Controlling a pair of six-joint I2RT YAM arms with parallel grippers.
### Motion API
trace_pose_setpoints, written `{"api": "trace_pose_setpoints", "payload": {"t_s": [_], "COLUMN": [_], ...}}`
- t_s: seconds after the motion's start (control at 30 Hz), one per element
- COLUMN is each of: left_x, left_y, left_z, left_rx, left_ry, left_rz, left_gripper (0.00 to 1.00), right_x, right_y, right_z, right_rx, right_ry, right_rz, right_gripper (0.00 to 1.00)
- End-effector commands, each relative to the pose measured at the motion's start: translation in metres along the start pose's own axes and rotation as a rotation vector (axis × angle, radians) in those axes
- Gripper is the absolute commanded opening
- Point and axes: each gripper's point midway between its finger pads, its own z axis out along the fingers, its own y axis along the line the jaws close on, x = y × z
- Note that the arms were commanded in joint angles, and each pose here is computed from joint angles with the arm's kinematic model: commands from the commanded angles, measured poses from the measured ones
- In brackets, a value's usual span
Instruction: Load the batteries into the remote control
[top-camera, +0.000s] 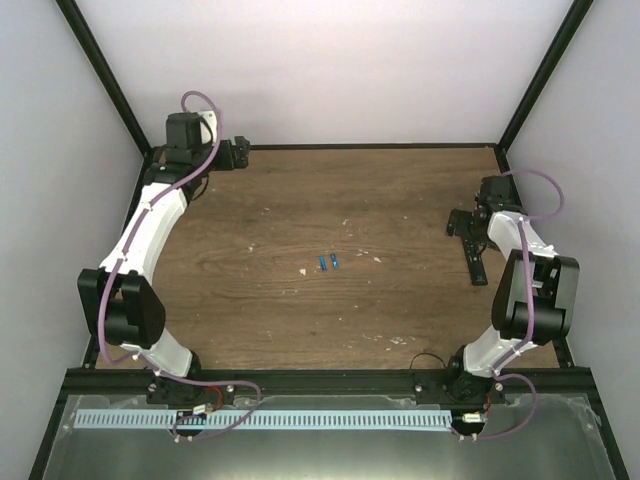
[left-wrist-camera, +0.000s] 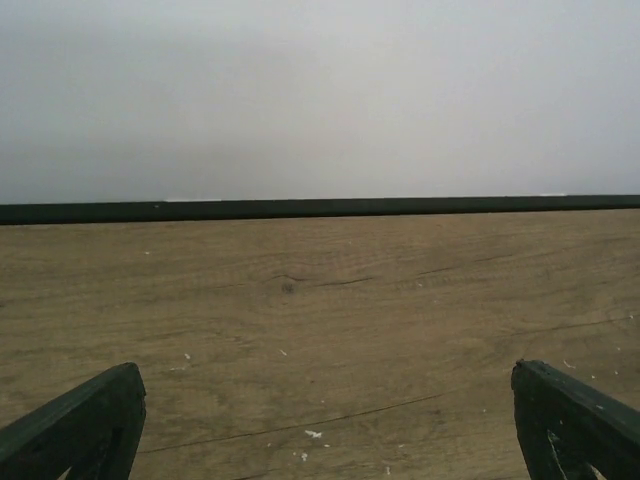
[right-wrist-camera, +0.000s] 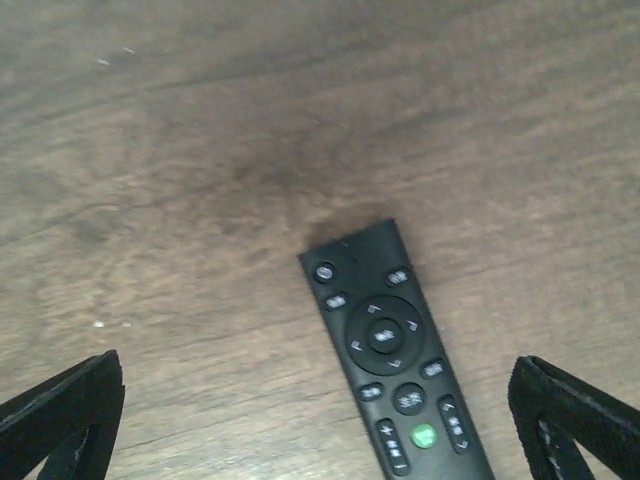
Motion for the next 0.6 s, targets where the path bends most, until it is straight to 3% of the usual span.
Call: {"api": "trace_pose_setpoints", "payload": {"t_s": [0.0,0.23,0.57], "left_x": [-0.010,-0.009,-0.004], "left_y": [-0.012,-0.015,-0.015], "left_z": [0.003,0.016,0.030], "left_rx": [0.043,0.061,0.070], "left_ry": [-0.003,0.015,0.060], "left_rz": [0.023,0.046,0.060], "left_gripper": [1.00,1.00,1.00], "right_x": [0.022,0.039,0.057], "right_y": [-0.022,-0.034,-0.033], "right_z": [0.015,0.034,0.052], "right_rx": [0.045,0.073,0.044], "right_ry": [0.076,0.125,0.173], "right_rz": [0.045,0.049,0.058], "right_gripper": [1.00,0.98,0.82]}}
